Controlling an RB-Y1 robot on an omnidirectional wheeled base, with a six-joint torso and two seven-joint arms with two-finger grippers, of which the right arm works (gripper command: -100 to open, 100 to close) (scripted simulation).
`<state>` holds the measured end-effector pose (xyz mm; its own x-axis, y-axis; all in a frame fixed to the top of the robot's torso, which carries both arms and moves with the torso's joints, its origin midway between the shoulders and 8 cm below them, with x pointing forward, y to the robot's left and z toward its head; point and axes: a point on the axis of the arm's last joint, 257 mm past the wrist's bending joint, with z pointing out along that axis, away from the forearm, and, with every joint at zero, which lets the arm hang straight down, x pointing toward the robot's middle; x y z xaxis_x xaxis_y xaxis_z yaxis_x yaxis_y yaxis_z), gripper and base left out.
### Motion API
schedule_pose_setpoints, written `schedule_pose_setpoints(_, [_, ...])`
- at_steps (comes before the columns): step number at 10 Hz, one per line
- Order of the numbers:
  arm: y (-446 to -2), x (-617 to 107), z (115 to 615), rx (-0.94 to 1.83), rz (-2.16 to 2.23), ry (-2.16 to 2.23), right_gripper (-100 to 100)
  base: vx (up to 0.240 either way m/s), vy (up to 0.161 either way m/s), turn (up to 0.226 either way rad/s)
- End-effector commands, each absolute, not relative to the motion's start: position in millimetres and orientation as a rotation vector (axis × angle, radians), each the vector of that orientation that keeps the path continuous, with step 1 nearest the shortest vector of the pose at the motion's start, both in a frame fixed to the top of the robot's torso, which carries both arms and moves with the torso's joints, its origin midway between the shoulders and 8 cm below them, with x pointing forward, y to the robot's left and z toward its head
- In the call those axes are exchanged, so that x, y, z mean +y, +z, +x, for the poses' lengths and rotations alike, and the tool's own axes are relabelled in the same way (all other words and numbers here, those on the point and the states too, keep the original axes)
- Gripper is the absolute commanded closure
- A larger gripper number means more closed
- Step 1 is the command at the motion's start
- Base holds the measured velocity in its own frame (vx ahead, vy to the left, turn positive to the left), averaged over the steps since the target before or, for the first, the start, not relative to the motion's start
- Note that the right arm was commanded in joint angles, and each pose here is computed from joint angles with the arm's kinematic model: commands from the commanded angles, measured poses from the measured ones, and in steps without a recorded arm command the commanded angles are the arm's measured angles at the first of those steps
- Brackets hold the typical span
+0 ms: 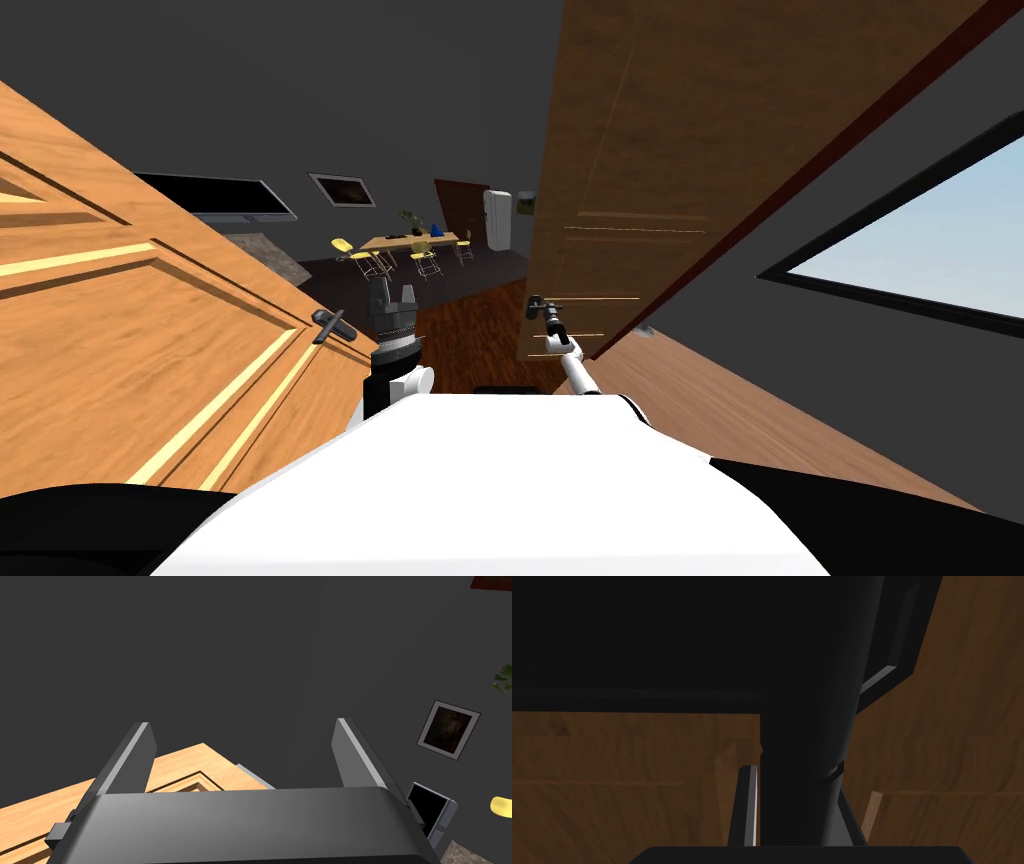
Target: Push the door open
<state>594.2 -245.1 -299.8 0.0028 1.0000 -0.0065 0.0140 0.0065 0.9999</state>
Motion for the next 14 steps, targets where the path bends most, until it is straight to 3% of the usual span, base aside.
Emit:
schedule_pose_setpoints(1, [-293, -255, 598, 1.202, 1.211, 1.188, 100, 0.177, 0.092, -0.059])
schedule_pose_setpoints(14, [-293, -346, 588, 1.078, 1.285, 1.066, 100, 0.187, 0.095, -0.063])
